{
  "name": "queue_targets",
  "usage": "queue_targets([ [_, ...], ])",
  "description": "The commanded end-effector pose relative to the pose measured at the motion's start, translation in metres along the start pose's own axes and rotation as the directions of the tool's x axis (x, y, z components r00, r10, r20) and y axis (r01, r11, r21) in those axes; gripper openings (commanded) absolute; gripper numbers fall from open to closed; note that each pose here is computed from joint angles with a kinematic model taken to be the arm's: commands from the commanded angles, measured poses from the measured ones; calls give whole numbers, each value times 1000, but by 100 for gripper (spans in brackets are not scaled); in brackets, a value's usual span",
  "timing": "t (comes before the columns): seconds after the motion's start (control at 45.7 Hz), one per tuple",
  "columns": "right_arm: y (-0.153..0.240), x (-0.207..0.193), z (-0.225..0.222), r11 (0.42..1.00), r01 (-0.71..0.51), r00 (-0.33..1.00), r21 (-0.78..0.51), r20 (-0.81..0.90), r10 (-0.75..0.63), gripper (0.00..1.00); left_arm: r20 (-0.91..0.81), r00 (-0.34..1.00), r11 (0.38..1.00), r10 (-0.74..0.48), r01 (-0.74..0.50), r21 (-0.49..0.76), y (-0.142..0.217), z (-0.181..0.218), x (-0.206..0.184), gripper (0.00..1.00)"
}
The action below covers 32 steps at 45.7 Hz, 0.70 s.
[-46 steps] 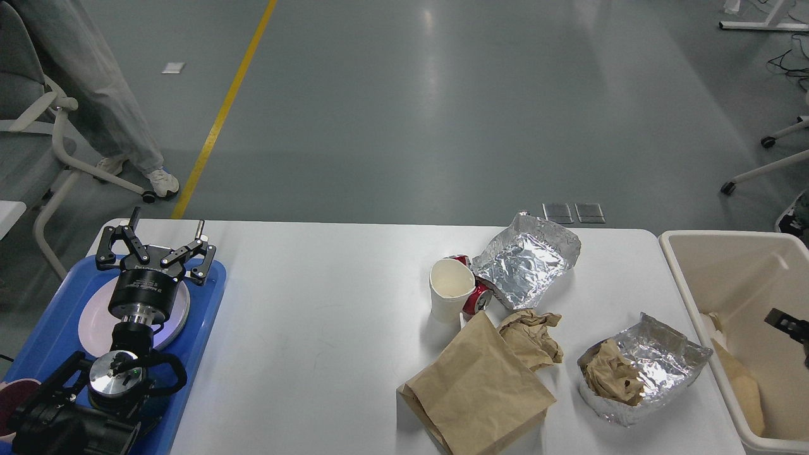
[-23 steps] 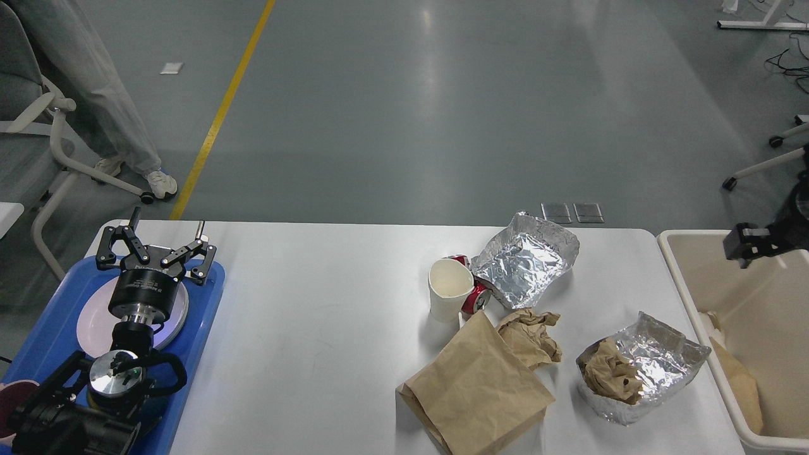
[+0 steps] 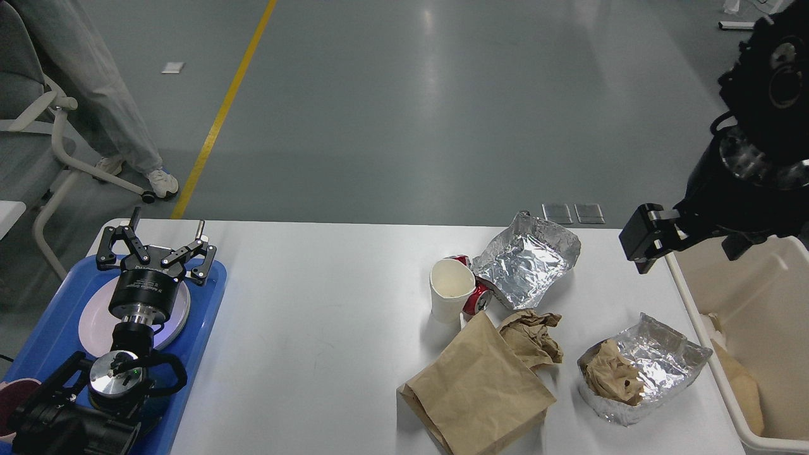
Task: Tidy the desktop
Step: 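Move the right gripper over the large brown paper bag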
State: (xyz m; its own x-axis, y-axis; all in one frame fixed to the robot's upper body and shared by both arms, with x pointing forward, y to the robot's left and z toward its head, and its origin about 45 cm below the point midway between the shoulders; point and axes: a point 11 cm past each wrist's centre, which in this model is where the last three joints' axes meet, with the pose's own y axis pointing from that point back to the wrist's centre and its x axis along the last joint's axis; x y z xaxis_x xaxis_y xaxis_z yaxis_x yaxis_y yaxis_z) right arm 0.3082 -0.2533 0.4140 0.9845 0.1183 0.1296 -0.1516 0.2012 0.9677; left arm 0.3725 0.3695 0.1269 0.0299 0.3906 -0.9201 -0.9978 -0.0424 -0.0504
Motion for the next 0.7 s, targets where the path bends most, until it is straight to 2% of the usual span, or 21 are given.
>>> queue_targets([
  [0.0,3,5,-15,998,-59,998,11,-34,59,93,0,1000,1000,0,0,0,0,0,0,96],
  [0.241,4,10,-19,996,-89,995,23,-43,90,94,1,1000,1000,0,0,1,0,0,0,96],
  [0.306,-7,10,-30,996,-72,995,52,-65,75,94,0,1000,1000,0,0,0,0,0,0,96],
  [0.394,-38,9,-51,993,-33,994,114,-98,45,94,0,1000,1000,0,0,0,0,0,0,96],
  [0.503,-97,3,-72,983,3,996,183,-90,13,95,1,1000,1000,0,0,1,0,0,0,96],
  [0.678,-164,-11,-88,982,42,992,182,-127,-19,94,1,1000,1000,-2,2,2,0,0,0,96],
])
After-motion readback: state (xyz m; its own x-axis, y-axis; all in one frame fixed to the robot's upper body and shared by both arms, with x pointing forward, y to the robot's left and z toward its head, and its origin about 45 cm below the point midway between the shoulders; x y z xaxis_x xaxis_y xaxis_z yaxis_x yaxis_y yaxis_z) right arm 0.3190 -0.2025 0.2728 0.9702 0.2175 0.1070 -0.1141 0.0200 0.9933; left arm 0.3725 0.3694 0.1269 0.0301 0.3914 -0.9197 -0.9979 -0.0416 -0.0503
